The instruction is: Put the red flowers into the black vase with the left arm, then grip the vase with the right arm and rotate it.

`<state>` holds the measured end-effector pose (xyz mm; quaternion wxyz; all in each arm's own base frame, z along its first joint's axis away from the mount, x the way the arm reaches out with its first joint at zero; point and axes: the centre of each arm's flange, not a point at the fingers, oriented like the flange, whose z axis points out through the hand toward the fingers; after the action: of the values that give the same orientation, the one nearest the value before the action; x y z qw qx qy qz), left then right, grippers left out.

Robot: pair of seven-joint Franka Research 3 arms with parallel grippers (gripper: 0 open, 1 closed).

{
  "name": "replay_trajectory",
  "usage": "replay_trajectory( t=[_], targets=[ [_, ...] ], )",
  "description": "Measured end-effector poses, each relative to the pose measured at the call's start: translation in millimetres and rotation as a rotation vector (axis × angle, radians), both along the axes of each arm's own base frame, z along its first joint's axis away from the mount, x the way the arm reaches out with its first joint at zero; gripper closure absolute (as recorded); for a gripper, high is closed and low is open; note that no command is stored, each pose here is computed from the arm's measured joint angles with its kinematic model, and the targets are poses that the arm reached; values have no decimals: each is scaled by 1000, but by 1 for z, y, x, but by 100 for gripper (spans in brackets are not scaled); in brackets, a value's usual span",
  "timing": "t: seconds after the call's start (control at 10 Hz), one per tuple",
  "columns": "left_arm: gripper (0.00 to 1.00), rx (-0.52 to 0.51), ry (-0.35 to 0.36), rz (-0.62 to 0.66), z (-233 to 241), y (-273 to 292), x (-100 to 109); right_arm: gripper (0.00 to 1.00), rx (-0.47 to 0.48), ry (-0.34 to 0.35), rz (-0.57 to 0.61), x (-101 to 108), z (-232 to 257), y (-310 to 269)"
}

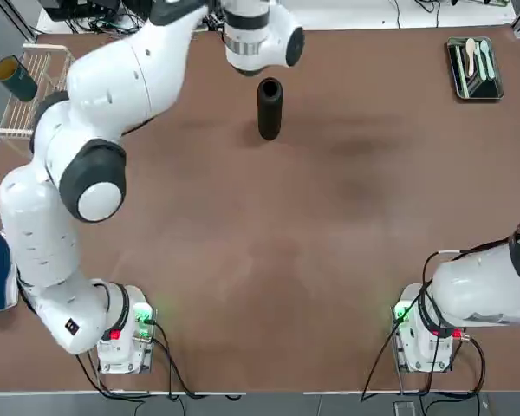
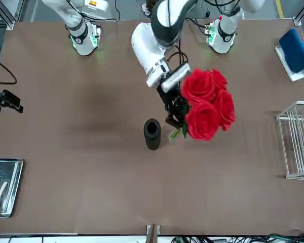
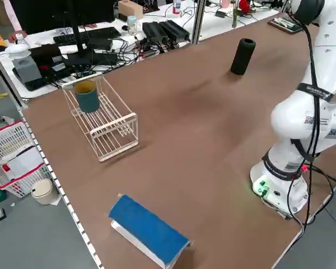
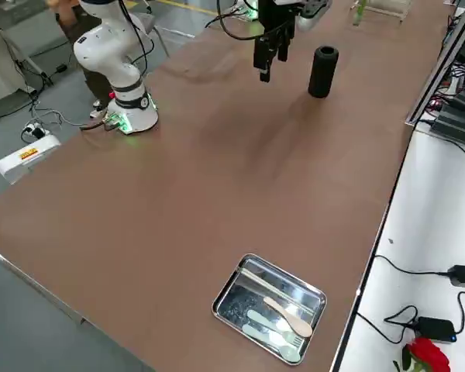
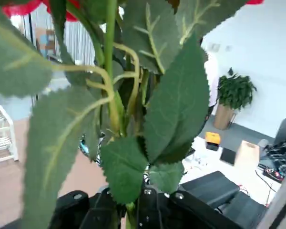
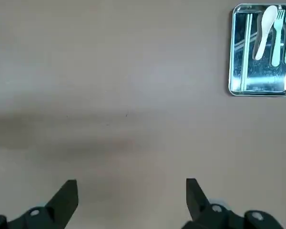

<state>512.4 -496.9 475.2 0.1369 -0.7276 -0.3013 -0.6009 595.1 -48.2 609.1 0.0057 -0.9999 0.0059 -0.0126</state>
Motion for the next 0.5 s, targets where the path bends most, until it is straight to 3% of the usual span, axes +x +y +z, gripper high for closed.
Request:
replay_trajectory(
  t=[0.5],
  targets=[
    [93, 37, -1, -40, -16, -35, -34, 0, 3, 45, 28, -4, -3, 16]
  ],
)
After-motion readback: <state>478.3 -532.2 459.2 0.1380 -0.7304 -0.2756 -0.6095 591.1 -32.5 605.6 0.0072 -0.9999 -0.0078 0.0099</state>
